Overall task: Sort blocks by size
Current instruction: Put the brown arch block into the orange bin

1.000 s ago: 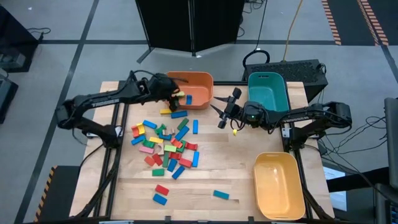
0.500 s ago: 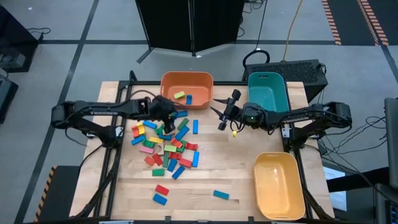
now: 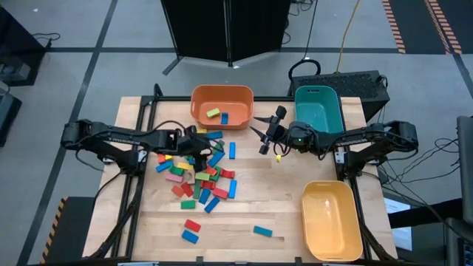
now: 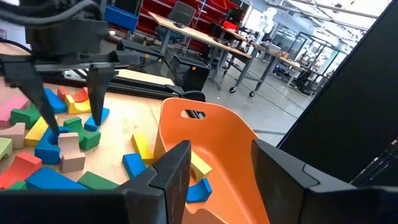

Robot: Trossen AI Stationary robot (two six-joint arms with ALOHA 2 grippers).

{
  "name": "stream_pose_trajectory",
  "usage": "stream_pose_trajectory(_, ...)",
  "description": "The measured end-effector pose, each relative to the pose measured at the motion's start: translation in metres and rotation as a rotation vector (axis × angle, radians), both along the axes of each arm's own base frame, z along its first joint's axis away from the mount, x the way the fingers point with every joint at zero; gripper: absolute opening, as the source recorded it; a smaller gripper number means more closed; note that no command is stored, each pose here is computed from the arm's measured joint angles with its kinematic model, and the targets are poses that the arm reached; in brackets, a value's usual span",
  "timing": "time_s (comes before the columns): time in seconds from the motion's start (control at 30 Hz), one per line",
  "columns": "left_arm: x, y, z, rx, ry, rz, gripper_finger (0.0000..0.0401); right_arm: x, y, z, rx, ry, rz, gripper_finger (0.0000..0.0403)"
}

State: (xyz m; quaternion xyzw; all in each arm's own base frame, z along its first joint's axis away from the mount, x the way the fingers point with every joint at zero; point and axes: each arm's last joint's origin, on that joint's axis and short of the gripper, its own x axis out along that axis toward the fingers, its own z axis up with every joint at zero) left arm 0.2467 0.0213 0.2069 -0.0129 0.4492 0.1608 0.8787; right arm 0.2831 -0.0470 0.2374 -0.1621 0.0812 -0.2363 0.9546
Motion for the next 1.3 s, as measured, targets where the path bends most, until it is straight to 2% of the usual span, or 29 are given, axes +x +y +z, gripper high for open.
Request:
stream_pose_trajectory(0.37,-0.017,-0.001,-0.045,0.029,0.005,-0.015,0.0228,0.0,0.0,0.0,0.016,-0.006,-0.001,0.0157)
stream_pose_trajectory(0.5,-0.02,0.002,-0.054,-0.007,-0.035,-0.028,0.0228,0.0,0.0,0.001,0.014,-0.019,0.0,0.0157)
stream_pose_trajectory(0.77,-0.027,0.008,-0.064,-0.015,-0.056,-0.011,0.0228,0.0,0.0,0.002,0.014,-0.028,0.002,0.0157)
stream_pose_trajectory(1.1,-0.019,0.008,-0.07,-0.005,-0.07,-0.068,0.0228,0.0,0.0,0.003,0.012,-0.039,0.003,0.0157)
stream_pose_trajectory(1.3,-0.016,0.012,-0.08,-0.01,-0.029,-0.072,0.0228,0.0,0.0,0.002,0.014,-0.029,0.003,0.0157)
